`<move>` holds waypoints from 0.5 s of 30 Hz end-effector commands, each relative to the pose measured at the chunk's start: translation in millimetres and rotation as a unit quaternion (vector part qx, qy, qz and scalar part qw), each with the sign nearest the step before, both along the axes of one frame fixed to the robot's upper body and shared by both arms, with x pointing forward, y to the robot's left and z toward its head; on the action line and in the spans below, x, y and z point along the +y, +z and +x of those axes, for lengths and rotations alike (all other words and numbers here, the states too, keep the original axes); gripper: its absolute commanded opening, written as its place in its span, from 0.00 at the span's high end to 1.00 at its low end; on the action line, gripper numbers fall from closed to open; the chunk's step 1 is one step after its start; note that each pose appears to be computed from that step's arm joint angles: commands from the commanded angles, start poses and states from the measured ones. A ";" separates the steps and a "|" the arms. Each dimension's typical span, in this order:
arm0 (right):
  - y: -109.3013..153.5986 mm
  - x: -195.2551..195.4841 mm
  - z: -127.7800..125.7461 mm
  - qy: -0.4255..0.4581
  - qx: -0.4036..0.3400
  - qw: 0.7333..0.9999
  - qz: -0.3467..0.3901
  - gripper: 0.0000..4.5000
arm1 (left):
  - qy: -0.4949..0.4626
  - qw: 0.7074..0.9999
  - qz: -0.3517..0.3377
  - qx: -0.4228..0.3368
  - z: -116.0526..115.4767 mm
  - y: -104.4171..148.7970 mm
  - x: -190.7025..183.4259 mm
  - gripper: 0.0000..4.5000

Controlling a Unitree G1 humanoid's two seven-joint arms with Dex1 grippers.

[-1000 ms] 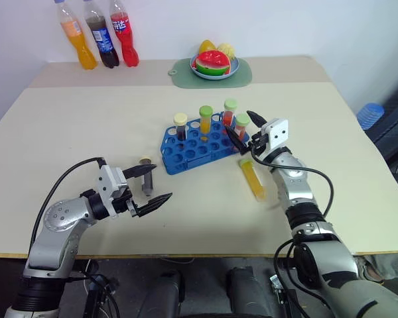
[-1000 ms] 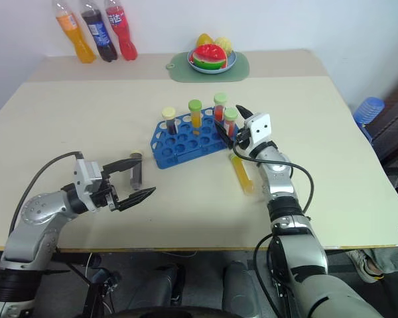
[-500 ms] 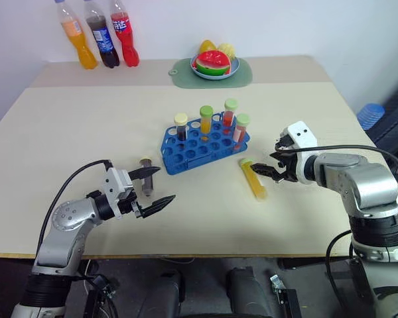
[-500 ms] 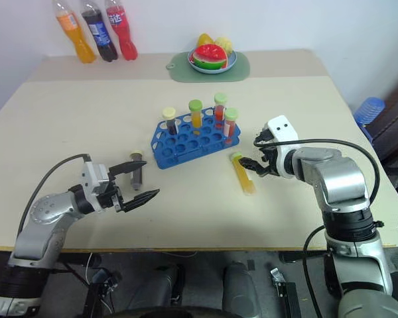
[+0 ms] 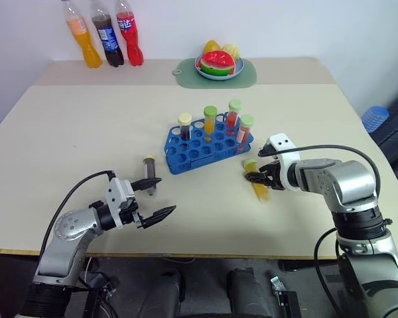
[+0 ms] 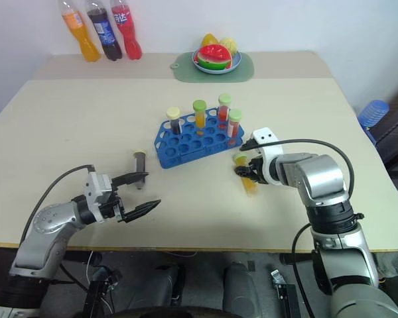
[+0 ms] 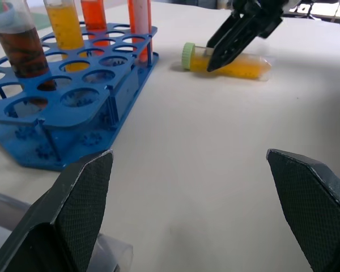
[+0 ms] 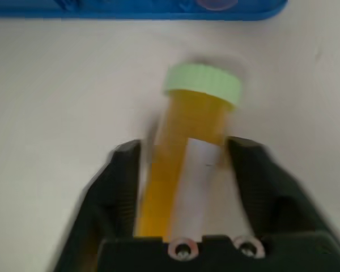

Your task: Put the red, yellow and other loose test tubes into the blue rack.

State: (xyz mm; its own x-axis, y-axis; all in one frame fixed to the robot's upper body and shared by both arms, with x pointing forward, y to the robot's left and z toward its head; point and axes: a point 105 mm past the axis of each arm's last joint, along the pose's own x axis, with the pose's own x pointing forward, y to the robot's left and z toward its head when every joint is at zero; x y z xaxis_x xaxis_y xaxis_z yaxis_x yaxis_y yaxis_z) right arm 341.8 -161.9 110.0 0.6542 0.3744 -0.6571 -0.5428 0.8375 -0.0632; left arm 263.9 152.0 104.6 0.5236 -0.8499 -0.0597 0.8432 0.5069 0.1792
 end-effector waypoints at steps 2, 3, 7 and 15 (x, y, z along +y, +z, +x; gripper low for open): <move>-11.5 1.2 -3.6 0.061 -0.046 0.995 -0.071 0.81 | 0.001 1.000 0.000 -0.027 -1.8 11.3 2.2 0.00; -9.6 4.0 -4.5 0.076 -0.059 0.993 -0.062 0.81 | 0.002 1.000 0.000 -0.028 -1.6 11.5 2.5 0.00; 26.9 36.4 -13.5 0.182 -0.165 0.967 0.063 0.81 | 0.006 1.000 0.000 -0.030 -0.3 12.2 4.4 0.00; 91.0 91.5 -25.7 0.289 -0.351 0.856 0.245 0.81 | 0.018 0.999 -0.007 -0.040 7.6 18.5 7.7 0.00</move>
